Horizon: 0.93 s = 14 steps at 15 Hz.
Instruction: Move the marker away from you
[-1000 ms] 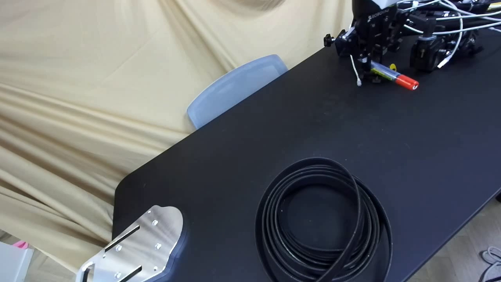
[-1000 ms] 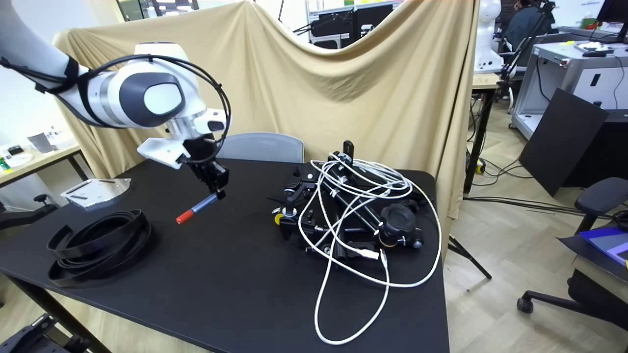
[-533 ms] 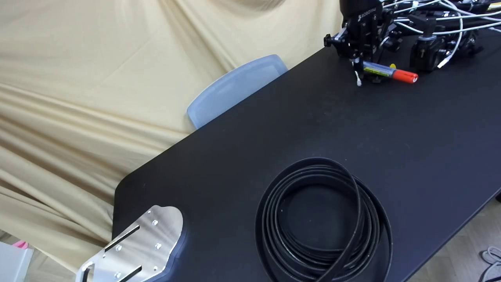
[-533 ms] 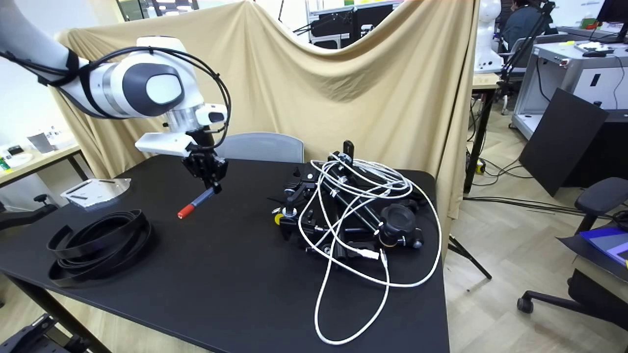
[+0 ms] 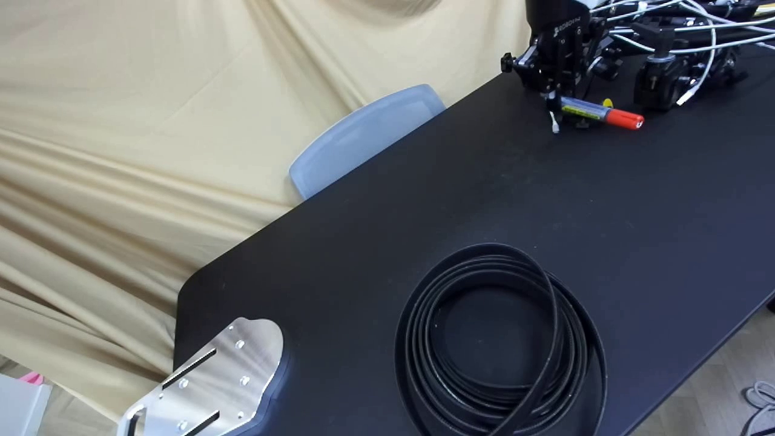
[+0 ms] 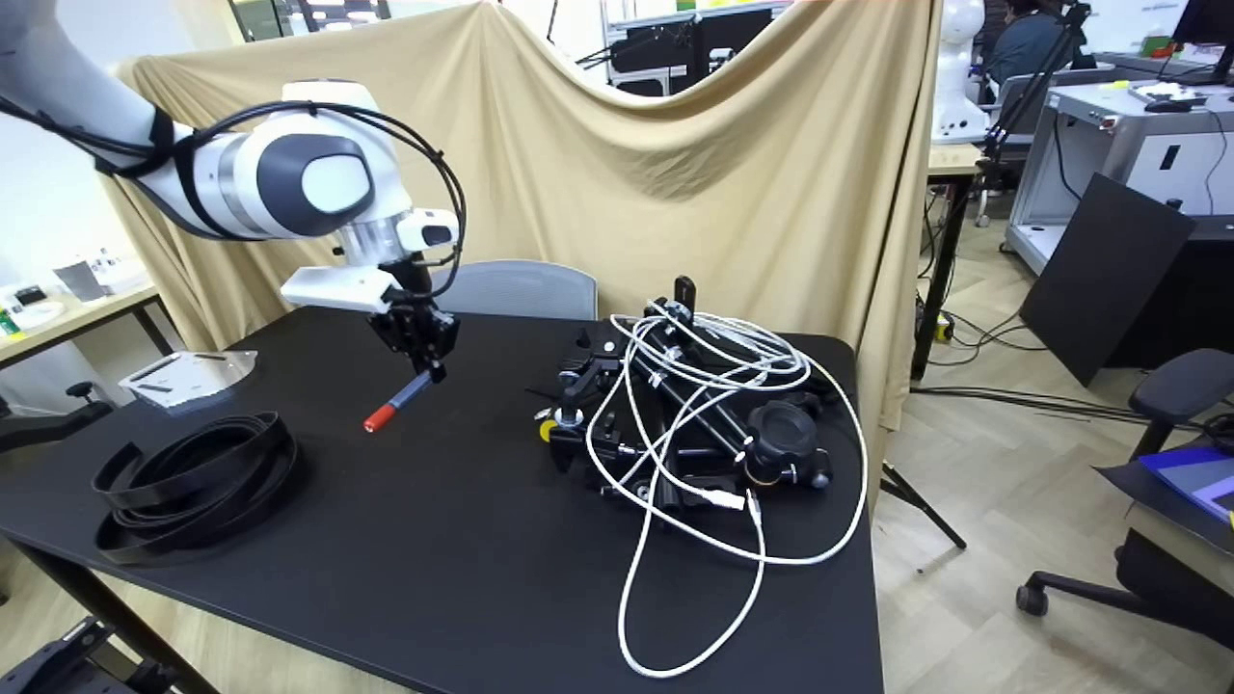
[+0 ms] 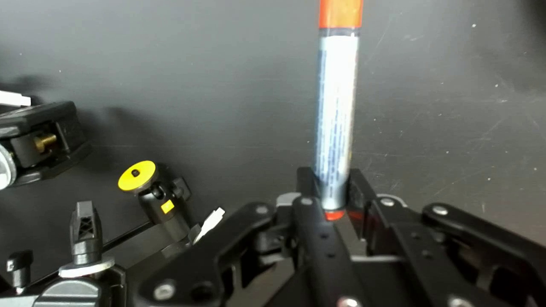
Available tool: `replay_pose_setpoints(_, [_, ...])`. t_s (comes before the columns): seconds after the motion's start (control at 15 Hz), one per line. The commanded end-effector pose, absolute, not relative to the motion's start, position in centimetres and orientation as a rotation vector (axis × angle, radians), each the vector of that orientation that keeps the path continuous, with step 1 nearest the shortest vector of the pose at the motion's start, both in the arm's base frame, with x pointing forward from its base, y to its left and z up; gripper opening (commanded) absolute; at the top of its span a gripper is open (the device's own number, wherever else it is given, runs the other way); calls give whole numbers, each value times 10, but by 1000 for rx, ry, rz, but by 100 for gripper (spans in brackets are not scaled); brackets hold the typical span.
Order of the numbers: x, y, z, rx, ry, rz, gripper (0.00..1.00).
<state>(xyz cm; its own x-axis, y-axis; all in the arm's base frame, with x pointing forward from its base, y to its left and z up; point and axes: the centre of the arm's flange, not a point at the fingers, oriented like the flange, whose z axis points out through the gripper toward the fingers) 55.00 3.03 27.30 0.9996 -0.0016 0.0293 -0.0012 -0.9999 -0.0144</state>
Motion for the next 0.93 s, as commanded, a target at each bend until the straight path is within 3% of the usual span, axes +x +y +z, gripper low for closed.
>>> replay_pose_setpoints(0.0, [603, 16, 252, -3122, -37, -51, 6])
replay_pose_setpoints(0.47, [672, 41, 217, -3098, -188, -83, 6])
replay_pose_setpoints(0.87, [688, 89, 192, -3035, -295, -54, 6])
